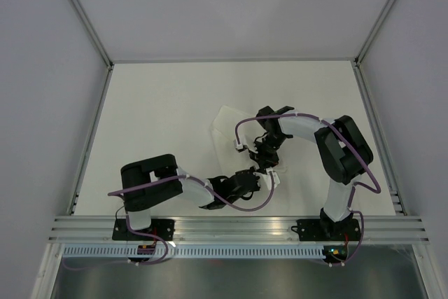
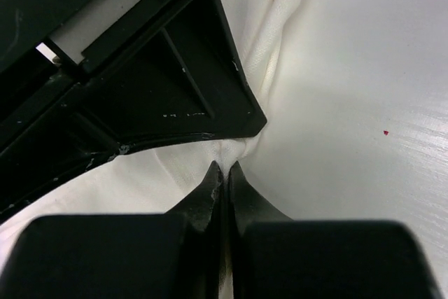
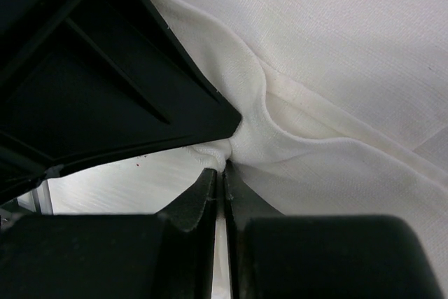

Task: Fold the napkin, place the utensils inside, and roll it up
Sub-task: Roll the napkin at the center of the board.

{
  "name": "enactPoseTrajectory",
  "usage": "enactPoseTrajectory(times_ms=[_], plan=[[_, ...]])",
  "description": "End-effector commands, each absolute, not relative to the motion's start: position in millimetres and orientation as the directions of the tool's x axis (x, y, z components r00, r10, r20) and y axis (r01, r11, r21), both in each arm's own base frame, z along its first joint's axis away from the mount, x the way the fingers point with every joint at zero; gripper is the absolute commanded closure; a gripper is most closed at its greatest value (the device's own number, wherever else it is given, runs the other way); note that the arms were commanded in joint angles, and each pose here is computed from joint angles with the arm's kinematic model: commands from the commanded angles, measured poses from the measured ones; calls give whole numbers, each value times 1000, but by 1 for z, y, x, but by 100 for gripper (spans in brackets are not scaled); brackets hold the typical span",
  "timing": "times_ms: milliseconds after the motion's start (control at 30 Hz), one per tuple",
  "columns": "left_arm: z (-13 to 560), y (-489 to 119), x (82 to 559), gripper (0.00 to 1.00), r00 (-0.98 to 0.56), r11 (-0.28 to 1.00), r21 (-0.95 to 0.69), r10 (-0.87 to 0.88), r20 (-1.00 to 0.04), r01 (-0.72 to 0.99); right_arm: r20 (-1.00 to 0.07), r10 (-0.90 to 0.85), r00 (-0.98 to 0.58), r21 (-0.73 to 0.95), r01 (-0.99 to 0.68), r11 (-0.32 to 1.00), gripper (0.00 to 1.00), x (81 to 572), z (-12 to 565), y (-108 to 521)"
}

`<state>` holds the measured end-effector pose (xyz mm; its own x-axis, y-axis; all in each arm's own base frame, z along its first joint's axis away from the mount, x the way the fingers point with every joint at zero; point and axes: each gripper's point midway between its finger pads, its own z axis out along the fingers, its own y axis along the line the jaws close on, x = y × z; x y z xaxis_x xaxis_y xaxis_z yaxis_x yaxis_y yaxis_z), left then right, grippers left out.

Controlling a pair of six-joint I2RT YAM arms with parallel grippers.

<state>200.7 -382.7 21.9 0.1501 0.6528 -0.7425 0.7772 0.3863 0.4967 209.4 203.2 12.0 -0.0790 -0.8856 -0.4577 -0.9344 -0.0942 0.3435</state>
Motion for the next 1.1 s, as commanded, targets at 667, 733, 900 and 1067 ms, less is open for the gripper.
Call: enactPoseTrajectory(times_ms=[667, 733, 900, 1067], plan=[[-36, -359, 142, 98, -193, 377, 83, 638, -745, 923, -578, -803, -149, 109, -988, 104, 42, 260, 53, 207], [-35, -358, 141, 98, -204, 382, 64, 621, -756, 922, -603, -783, -152, 94, -988, 119, 42, 264, 61, 207], [-37, -355, 136, 98, -262, 404, 1, 596, -759, 915, -656, -736, -164, 59, -984, 166, 40, 275, 73, 198], [-37, -356, 132, 98, -322, 402, -83, 575, -752, 912, -706, -689, -164, 48, -982, 184, 39, 276, 83, 182]])
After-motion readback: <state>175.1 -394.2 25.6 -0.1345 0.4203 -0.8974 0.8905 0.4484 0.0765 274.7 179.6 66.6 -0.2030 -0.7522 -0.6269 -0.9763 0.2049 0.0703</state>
